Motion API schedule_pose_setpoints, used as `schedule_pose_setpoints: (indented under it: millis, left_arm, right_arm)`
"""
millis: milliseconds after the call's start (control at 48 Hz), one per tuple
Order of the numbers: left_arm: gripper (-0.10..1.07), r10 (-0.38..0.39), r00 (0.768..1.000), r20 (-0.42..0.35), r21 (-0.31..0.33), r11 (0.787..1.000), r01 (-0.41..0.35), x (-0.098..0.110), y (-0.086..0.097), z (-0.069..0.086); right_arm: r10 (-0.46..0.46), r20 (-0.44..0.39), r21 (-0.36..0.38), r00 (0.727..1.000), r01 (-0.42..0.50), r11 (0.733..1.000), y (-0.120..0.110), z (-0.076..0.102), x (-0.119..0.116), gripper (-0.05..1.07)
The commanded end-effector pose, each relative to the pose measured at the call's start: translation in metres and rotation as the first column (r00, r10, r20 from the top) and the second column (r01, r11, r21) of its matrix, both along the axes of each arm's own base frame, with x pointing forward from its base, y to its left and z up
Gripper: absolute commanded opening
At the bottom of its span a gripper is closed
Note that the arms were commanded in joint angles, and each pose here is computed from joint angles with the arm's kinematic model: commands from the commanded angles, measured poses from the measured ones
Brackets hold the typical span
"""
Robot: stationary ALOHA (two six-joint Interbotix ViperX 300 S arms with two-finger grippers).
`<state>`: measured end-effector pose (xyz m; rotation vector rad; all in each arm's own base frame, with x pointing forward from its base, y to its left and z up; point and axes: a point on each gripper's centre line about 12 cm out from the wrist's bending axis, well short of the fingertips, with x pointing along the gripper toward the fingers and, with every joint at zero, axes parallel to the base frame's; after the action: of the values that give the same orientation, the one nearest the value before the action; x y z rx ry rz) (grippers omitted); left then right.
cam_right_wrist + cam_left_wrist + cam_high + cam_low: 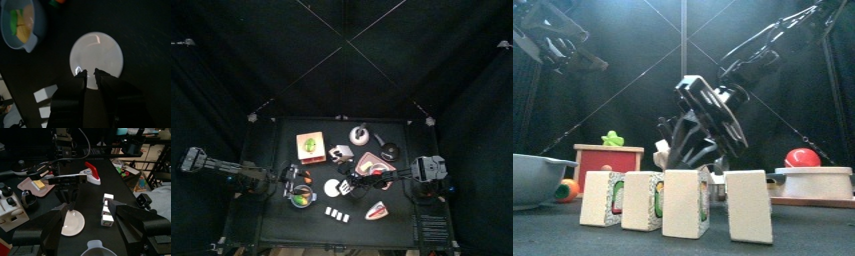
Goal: Move small plate down
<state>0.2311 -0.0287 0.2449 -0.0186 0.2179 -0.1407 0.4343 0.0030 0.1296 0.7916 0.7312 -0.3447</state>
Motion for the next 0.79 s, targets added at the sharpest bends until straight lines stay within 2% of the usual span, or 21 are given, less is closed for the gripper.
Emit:
schedule_pose_setpoints:
  millis: [0, 104, 375, 500, 646, 771]
  left_arm:
    - [0.98, 0.0, 1.0, 0.012, -0.005, 1.0, 0.0, 0.002, 0.0, 0.004]
    - [0.98, 0.0, 1.0, 0.01, -0.003, 1.0, 0.0, 0.002, 0.0, 0.004]
    - [0.98, 0.0, 1.0, 0.01, -0.003, 1.0, 0.0, 0.002, 0.0, 0.004]
    - [0.98, 0.0, 1.0, 0.007, -0.003, 1.0, 0.0, 0.001, 0.0, 0.002]
    - [0.98, -0.001, 1.0, 0.008, -0.001, 1.0, 0.001, 0.001, 0.0, 0.002]
    - [0.98, 0.0, 1.0, 0.009, -0.003, 1.0, 0.0, 0.001, 0.0, 0.003]
  right_arm:
    - [0.018, 0.057, -0.019, 0.998, -0.017, 1.0, 0.0, 0.016, 0.017, 0.64]
    - [0.03, 0.045, -0.044, 0.999, -0.028, 0.999, -0.001, 0.012, 0.026, 0.63]
    - [0.039, 0.063, -0.087, 0.997, -0.033, 0.996, -0.005, 0.016, 0.06, 0.62]
    - [0.024, 0.002, -0.127, 1.0, -0.023, 0.992, -0.01, 0.012, 0.069, 0.62]
    - [0.027, -0.017, -0.174, 0.999, -0.029, 0.984, -0.012, 0.014, 0.079, 0.62]
    - [0.019, -0.048, -0.196, 0.999, -0.028, 0.98, -0.016, 0.008, 0.081, 0.62]
